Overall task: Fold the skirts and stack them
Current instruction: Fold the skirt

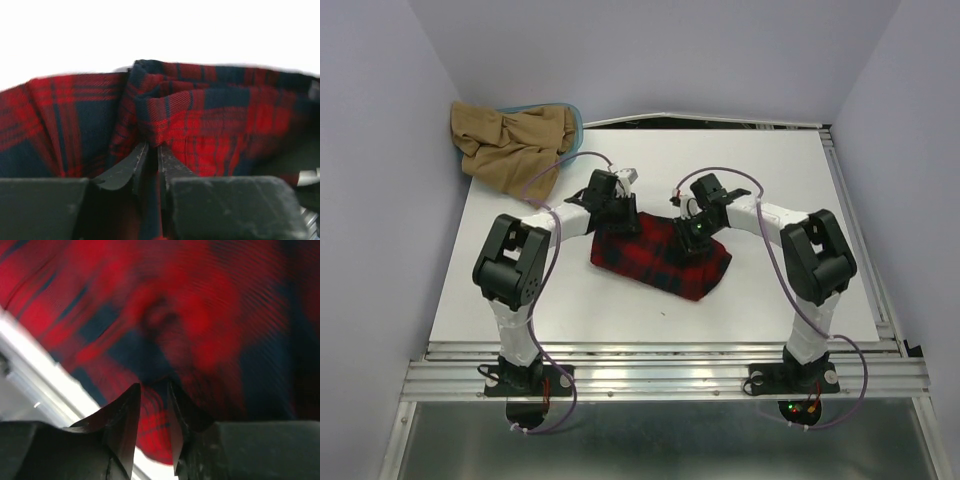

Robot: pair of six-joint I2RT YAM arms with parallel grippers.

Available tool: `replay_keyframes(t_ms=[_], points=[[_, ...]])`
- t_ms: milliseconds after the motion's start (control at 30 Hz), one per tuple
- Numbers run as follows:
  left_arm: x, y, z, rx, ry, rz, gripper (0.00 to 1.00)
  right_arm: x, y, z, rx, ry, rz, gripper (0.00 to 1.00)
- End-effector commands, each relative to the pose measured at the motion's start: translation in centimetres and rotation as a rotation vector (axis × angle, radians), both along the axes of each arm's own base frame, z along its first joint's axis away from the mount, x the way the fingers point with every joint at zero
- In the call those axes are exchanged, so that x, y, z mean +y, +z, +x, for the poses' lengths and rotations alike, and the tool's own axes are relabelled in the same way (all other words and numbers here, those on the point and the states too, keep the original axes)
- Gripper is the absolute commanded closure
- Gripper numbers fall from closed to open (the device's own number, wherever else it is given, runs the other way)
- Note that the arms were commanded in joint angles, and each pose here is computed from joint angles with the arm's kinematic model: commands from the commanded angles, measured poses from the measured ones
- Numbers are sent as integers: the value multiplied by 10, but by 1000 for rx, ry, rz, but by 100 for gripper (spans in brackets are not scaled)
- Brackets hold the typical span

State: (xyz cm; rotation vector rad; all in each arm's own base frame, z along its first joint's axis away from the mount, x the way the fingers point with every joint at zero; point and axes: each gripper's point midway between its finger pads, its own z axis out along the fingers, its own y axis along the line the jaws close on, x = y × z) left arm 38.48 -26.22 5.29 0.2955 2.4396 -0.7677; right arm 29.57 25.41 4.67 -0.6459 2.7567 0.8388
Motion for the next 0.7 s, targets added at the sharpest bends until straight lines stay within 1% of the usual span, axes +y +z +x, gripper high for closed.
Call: replay_keyframes(t_ms=[0, 67, 100, 133, 167, 233, 267, 300, 333, 367, 400, 433, 467, 500, 533, 567, 633, 667], points=[[9, 18, -5, -56, -1, 20, 73, -72, -28, 53, -78, -133, -234, 66], [9, 29, -4, -89, -9, 18, 67, -88, -25, 71, -130, -109, -264, 66], [10, 34, -3, -102, -12, 21, 66, -93, -25, 71, -131, -101, -270, 65], [10, 39, -2, -118, -19, 21, 64, -93, -16, 80, -166, -88, -271, 64], [9, 54, 0, -161, -43, 21, 57, -99, -7, 84, -189, -85, -279, 59], [7, 82, 9, -241, -55, 11, 52, -99, 13, 90, -224, -76, -275, 56], [9, 106, 9, -304, -68, 11, 46, -98, 21, 91, -234, -70, -268, 54], [14, 118, 11, -340, -55, 30, 37, -94, 34, 89, -243, -67, -240, 52], [17, 136, 14, -393, -49, 36, 34, -93, 40, 86, -239, -66, -231, 49], [22, 151, 15, -440, -43, 50, 9, -92, 47, 85, -248, -68, -219, 45], [34, 173, 16, -513, -20, 95, 2, -88, 53, 81, -249, -60, -195, 39], [41, 189, 17, -557, -7, 117, 1, -86, 65, 79, -268, -65, -171, 25], [48, 199, 16, -592, -1, 144, 2, -84, 73, 77, -281, -67, -152, 20], [61, 220, 10, -652, 18, 179, 1, -81, 78, 73, -284, -63, -125, 17], [69, 229, 8, -679, 36, 197, 2, -76, 92, 70, -313, -63, -102, 15], [80, 245, 1, -722, 63, 206, 2, -72, 97, 69, -330, -60, -94, 9], [107, 252, -1, -736, 104, 279, 2, -61, 110, 64, -373, -46, -88, 2], [120, 246, -1, -710, 129, 320, 2, -60, 108, 63, -385, -47, -113, 1]])
